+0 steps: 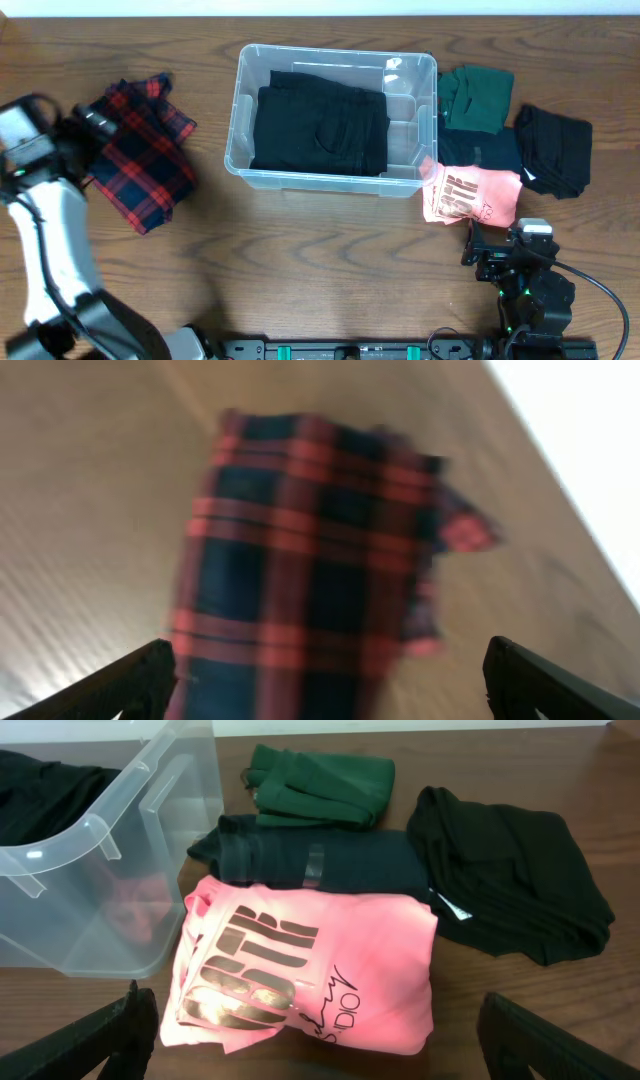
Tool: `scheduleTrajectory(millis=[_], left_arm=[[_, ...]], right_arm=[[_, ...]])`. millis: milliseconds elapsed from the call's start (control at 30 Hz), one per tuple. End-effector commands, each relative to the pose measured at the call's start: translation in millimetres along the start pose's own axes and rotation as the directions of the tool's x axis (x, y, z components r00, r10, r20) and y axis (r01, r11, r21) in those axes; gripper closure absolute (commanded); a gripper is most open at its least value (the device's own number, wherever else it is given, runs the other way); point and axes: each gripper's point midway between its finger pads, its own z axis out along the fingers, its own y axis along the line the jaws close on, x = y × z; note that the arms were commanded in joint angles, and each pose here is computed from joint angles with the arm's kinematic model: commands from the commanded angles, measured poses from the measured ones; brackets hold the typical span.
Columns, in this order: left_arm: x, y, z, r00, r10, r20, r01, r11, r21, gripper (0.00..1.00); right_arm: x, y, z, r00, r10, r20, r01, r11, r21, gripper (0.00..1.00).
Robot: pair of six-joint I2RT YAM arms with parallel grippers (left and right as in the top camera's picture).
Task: Pack container
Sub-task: 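Return the left gripper to the red plaid shirt and grasp it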
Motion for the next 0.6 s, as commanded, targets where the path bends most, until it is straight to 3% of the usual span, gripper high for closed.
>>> scheduleTrajectory(millis=[0, 267, 567], left_arm=[[8, 13, 29, 0.993, 0.017, -0.118, -0.005, 0.995, 0.1, 0.02], [38, 61, 95, 0.947, -0.089, -0.309, 0.144, 0.976, 0.161, 0.02], [75, 59, 127, 0.91, -0.025, -0.414, 0.141, 0.958, 0.251, 0.01]], right_arm=[[0, 2, 0, 1.0, 0.003, 0.003, -0.003, 1.0, -0.009, 0.01], [0, 2, 0, 1.0, 0.003, 0.003, -0.003, 1.0, -0.009, 0.01], [0, 2, 0, 1.0, 0.003, 0.003, -0.003, 1.0, -0.009, 0.01]])
